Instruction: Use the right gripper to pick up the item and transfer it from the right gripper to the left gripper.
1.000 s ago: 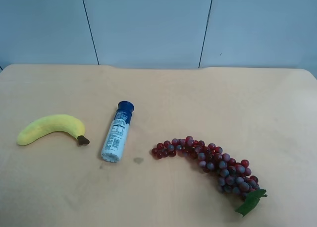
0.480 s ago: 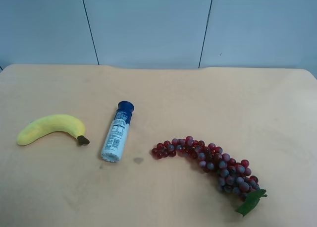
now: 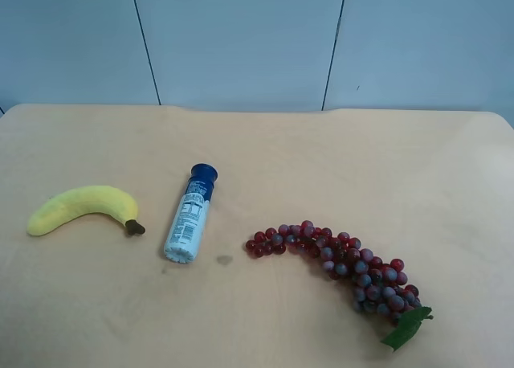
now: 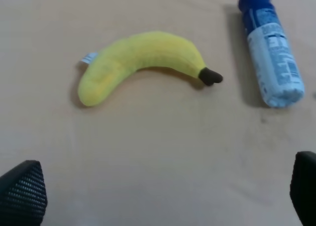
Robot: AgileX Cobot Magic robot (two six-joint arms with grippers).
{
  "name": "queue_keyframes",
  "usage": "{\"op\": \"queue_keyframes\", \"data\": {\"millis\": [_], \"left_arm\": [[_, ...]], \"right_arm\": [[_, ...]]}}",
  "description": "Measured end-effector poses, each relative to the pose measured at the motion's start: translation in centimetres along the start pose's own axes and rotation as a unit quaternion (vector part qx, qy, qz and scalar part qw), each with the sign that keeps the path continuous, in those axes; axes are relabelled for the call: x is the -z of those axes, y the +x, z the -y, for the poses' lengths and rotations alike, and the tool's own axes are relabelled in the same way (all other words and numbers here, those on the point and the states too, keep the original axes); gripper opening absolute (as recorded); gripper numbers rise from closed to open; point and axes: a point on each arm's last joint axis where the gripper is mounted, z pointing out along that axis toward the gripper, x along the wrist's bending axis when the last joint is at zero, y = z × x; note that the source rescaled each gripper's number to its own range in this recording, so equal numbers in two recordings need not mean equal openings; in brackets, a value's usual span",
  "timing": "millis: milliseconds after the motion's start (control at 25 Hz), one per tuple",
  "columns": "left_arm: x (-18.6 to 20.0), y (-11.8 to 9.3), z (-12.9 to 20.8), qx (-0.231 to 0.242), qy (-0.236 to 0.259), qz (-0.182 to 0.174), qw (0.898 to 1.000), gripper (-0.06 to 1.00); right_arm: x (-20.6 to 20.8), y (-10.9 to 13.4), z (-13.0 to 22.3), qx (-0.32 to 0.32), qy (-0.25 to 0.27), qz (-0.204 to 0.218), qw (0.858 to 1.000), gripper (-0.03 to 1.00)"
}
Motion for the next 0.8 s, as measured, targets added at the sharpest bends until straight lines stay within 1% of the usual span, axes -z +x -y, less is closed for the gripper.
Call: {"op": "queue_keyframes", "data": {"millis": [280, 520, 800], "left_arm": [[-0.14, 0.57, 0.03, 0.028, -0.003, -0.029, 0.999, 1.0], [-0.13, 0.62, 0.04, 0.03, -0.003, -0.032, 0.999, 1.0], [-0.13, 0.63, 0.04, 0.03, -0.003, -0.032, 0.999, 1.0]], "right_arm": [[0.01, 0.01, 0.0, -0.002, 0.0, 0.004, 1.0, 1.0], [0.06, 0.05, 0.03, -0.017, 0.001, 0.034, 0.999, 1.0], [0.1, 0.07, 0.05, -0.026, 0.001, 0.051, 0.998, 1.0]]}}
